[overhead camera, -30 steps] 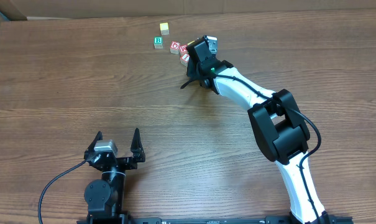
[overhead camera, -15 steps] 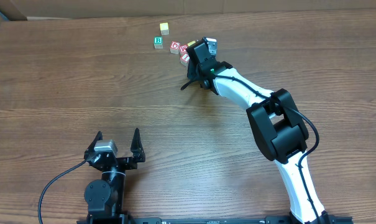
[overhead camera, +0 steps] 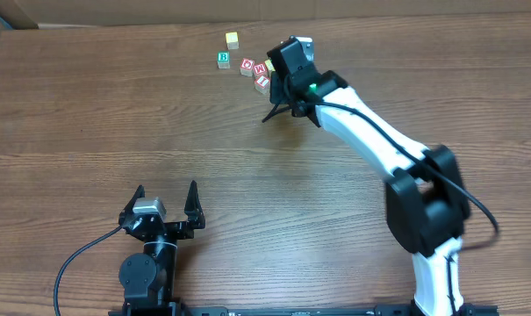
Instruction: Flip 4 blocks
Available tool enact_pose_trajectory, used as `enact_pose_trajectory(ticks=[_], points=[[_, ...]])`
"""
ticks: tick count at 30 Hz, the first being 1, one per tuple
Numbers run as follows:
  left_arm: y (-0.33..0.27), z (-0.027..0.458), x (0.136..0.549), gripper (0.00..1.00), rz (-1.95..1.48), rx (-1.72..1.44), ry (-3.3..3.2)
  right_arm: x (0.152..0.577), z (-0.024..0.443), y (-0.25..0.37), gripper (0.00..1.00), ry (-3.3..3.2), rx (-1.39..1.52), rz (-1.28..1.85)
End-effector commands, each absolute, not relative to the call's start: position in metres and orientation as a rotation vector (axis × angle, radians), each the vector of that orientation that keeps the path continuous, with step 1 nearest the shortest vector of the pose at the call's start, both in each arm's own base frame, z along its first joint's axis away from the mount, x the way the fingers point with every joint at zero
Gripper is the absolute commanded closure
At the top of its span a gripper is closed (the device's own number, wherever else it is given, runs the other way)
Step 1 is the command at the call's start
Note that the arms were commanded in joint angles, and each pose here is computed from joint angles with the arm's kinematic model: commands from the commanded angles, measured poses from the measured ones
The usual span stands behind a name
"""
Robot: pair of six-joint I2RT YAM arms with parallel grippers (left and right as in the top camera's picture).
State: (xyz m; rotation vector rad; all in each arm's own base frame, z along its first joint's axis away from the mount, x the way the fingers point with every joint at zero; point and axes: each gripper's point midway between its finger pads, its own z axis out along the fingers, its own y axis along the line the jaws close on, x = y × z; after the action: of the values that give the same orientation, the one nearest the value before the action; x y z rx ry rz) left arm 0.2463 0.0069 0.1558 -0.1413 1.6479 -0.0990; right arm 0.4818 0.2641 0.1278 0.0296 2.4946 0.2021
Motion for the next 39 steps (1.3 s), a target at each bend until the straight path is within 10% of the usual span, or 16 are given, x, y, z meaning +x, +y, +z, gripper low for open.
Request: enact_pose_trajectory(ticks=[1,10,20,29,39], points=[[0.007,0.156,0.246,0.00,-0.081,-0.124,1.645,0.451,0.178,0.271,0.76,2.482,-0.029,0.262],[0.007,0.156,0.246,0.00,-0.081,-0.124,1.645,0.327,0.151,0.254,0.79,2.980,-0.019,0.287],[0.007,0.156,0.246,0.00,-0.081,-0.124,1.645,0.292,0.082,0.250,0.73,3.091,-0.008,0.189],[0.007,0.156,0.246,0.00,-0.081,-0.124,1.645,0.296,0.035,0.253,0.21,3.032,0.011,0.254],[0.007,0.156,0.246,0.00,-0.081,-0.124,1.645,0.321,0.036,0.234,0.16,2.902,0.038,0.073]])
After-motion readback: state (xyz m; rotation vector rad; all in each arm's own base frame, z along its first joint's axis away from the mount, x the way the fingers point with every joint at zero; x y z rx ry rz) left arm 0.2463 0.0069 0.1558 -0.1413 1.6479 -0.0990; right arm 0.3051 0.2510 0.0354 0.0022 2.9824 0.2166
